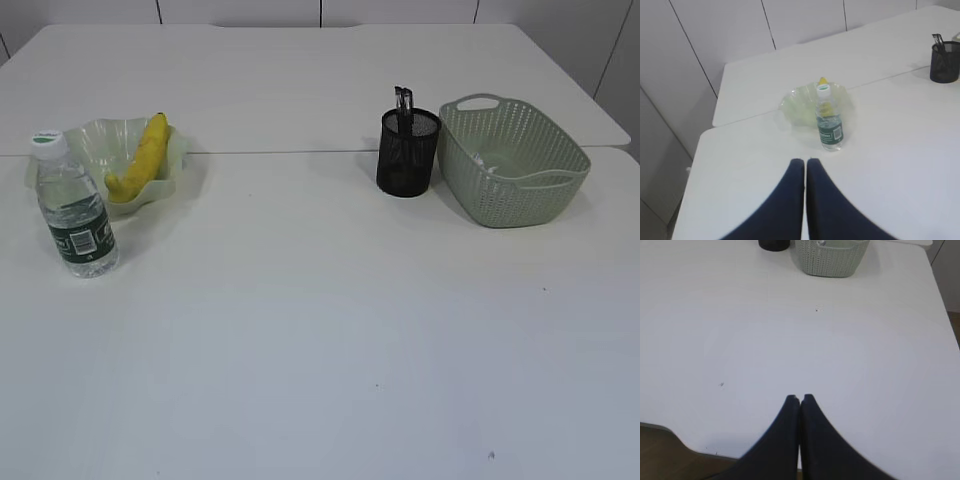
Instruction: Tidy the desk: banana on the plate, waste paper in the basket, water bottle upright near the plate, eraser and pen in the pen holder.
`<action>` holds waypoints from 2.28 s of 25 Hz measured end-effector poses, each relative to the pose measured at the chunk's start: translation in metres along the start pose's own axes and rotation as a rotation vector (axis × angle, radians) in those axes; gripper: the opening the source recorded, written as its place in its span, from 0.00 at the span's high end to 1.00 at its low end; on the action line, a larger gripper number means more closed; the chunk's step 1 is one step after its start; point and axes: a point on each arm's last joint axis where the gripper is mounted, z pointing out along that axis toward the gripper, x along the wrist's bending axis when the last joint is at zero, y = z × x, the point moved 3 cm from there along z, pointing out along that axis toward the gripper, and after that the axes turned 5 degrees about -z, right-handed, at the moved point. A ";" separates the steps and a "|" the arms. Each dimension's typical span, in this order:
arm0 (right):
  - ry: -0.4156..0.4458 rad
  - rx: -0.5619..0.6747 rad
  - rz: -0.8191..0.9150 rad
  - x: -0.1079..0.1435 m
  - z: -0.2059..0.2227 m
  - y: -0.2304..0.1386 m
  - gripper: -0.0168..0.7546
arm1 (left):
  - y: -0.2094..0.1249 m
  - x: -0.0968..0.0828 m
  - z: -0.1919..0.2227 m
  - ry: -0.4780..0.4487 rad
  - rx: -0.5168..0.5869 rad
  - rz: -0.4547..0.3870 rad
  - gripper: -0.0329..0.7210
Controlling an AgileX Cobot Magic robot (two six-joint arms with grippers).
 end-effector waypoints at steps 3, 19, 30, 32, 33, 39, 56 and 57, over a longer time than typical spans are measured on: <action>-0.002 -0.007 0.000 0.000 0.000 0.001 0.99 | -0.010 -0.007 0.019 -0.041 0.035 -0.011 0.99; -0.001 -0.009 0.005 0.000 0.001 0.001 0.99 | -0.061 -0.035 0.086 -0.189 0.141 -0.108 0.99; -0.002 -0.011 0.005 0.000 0.001 0.001 0.99 | -0.063 -0.038 0.089 -0.204 0.138 -0.124 0.99; -0.002 -0.011 0.005 0.000 0.001 0.001 0.99 | -0.063 -0.038 0.089 -0.208 0.137 -0.127 0.99; -0.002 -0.011 0.005 0.000 0.001 0.001 0.99 | -0.063 -0.039 0.089 -0.215 0.139 -0.133 0.99; -0.002 -0.011 0.006 0.000 0.001 0.001 0.99 | -0.073 -0.043 0.086 -0.243 0.233 -0.135 0.99; -0.001 -0.016 0.008 0.000 0.001 0.001 0.99 | -0.084 -0.043 0.086 -0.239 0.308 -0.129 0.99; -0.005 -0.015 0.010 0.000 0.001 0.001 0.99 | -0.084 -0.043 0.086 -0.239 0.308 -0.129 0.99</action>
